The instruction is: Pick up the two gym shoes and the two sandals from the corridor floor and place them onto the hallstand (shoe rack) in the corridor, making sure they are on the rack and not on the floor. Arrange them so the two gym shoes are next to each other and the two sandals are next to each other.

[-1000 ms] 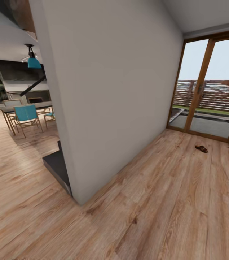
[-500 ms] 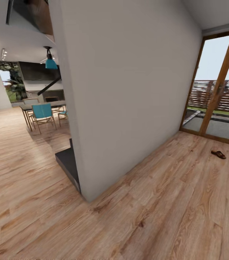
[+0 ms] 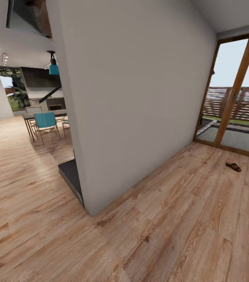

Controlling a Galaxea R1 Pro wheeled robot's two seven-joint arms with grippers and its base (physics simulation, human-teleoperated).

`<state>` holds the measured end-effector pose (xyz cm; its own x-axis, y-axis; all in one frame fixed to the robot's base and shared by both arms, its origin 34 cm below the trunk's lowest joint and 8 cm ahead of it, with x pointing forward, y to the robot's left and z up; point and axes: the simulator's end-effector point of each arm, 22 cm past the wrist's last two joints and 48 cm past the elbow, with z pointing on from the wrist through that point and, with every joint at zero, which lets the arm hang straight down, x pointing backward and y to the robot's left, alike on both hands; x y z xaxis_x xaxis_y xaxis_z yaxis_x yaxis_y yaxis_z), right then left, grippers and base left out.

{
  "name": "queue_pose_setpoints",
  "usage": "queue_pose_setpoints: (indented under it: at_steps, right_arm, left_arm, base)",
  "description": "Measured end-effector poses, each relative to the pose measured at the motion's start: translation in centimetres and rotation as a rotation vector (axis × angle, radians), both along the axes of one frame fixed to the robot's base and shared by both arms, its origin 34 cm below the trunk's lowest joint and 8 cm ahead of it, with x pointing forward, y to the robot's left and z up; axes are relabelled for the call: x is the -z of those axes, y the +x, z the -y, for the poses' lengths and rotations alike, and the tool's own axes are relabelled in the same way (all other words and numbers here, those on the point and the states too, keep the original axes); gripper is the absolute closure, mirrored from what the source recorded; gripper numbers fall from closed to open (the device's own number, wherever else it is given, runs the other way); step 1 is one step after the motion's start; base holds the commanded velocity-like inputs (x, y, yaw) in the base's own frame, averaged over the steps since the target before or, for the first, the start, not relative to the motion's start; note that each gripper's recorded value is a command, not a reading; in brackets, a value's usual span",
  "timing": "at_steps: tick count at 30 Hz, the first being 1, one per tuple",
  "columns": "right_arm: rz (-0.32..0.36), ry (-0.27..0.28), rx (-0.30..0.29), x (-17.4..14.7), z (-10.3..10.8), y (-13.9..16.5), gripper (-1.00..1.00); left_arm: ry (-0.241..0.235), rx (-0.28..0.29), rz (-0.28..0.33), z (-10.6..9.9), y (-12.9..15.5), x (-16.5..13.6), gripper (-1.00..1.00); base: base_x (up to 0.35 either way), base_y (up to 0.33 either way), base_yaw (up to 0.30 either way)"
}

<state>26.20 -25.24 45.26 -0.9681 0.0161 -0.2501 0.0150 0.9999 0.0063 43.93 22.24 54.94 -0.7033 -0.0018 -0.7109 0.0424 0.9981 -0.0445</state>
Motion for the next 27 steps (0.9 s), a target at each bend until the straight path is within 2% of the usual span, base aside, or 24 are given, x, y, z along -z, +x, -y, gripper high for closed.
queue_pose_setpoints:
  at_steps: [10,15,21,27]
  right_arm:
    - [0.000,0.000,0.000,0.00,0.00,0.00,-1.00]
    - [0.000,0.000,0.000,0.01,0.02,0.00,-1.00]
    - [0.000,0.000,0.000,0.01,0.01,0.00,-1.00]
    - [0.000,-0.002,0.000,0.00,0.06,0.01,-1.00]
  left_arm:
    - [0.000,0.000,0.001,-0.01,0.02,-0.02,-1.00]
    - [0.000,0.000,0.001,0.01,0.03,-0.01,-1.00]
    - [0.000,0.001,0.001,0.01,0.02,0.00,-1.00]
    - [0.000,0.000,0.001,0.00,0.02,-0.02,-1.00]
  base:
    - [-0.013,-0.012,0.000]
    - [-0.127,-0.033,0.000]
    - [-0.199,-0.167,0.008]
    - [-0.046,-0.240,0.164]
